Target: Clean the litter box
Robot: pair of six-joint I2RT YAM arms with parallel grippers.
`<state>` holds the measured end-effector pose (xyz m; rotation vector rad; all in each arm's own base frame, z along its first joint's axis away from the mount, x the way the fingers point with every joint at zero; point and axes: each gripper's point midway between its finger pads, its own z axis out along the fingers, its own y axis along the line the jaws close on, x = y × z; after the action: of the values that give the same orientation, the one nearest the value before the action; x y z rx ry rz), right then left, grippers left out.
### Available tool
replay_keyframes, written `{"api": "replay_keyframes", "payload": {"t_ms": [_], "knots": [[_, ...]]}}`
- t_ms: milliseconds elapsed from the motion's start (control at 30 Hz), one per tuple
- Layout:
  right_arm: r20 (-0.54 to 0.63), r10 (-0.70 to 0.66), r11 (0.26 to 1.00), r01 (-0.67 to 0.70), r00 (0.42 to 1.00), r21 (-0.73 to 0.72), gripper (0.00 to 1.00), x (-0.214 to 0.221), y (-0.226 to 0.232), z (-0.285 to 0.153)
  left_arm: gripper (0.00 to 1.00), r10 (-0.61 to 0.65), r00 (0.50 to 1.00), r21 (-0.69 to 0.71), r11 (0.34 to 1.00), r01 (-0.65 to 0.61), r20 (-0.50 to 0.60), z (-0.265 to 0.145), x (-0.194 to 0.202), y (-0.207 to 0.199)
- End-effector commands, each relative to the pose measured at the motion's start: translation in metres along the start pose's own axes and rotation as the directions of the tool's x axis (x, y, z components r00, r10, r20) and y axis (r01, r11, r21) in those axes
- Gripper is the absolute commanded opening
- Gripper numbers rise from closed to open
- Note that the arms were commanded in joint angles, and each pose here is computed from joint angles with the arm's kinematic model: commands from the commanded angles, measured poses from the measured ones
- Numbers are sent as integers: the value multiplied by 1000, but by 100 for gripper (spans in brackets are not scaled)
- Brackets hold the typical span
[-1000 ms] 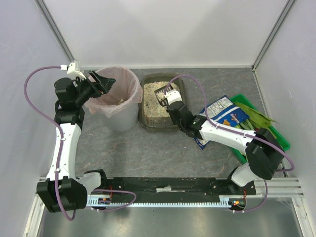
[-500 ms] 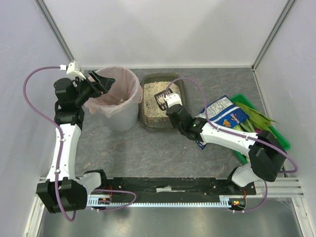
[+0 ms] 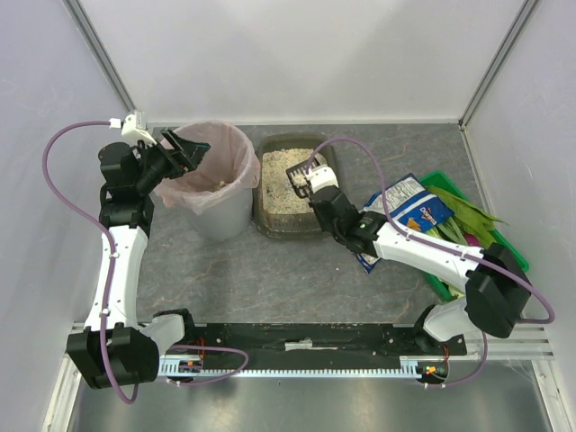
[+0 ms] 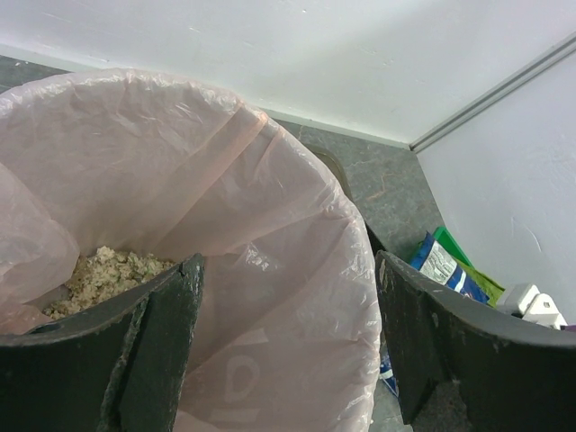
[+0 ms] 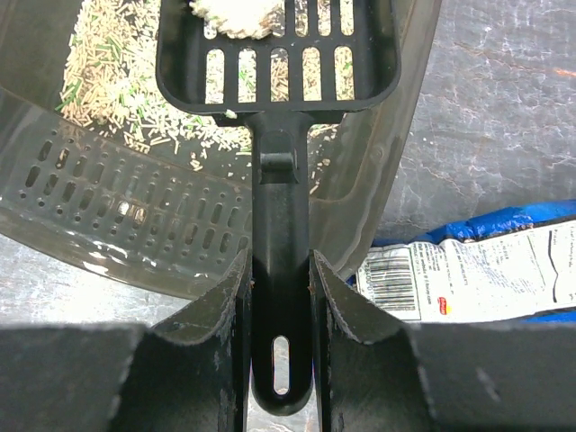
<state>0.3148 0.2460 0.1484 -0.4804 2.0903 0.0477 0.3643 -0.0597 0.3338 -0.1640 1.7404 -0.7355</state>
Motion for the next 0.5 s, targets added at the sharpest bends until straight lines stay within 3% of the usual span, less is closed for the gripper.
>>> {"api": "replay_keyframes", "payload": {"t_ms": [0, 133, 167, 200, 233, 267, 300, 367, 400, 467], "knots": [[34, 48, 993, -51, 998, 109, 0, -25, -23, -9, 82, 59, 997, 11, 998, -59, 42, -2, -11, -3], [151, 214, 963, -182, 965, -198, 0, -50, 14, -21, 82, 57, 997, 11, 998, -58, 42, -2, -11, -3], [125, 165, 967, -135, 978, -215, 0, -42, 33, -21, 82, 59, 997, 14, 998, -59, 44, -2, -12, -4], [144, 129, 987, -113, 981, -114, 0, -56, 22, -21, 82, 58, 997, 13, 998, -59, 43, -2, -11, -4], [51, 51, 998, -49, 997, -35, 0, -35, 11, -18, 82, 60, 997, 11, 998, -61, 45, -2, -12, -4], [24, 57, 998, -58, 998, 22, 0, -31, 0, -12, 82, 59, 997, 11, 998, -60, 44, -2, -12, -3], [9, 79, 997, -79, 997, -4, 0, -25, -2, -11, 82, 62, 997, 12, 998, -62, 44, -2, -12, -3], [108, 188, 975, -173, 976, -138, 0, -47, 5, -17, 82, 59, 997, 11, 998, -60, 44, -2, -12, -3], [119, 186, 968, -161, 975, -191, 0, -44, 17, -18, 82, 57, 997, 11, 998, -58, 42, -2, -11, -3], [89, 70, 991, -59, 994, -118, 0, -35, 23, -15, 82, 59, 997, 14, 998, -59, 44, -2, -12, -4]]}}
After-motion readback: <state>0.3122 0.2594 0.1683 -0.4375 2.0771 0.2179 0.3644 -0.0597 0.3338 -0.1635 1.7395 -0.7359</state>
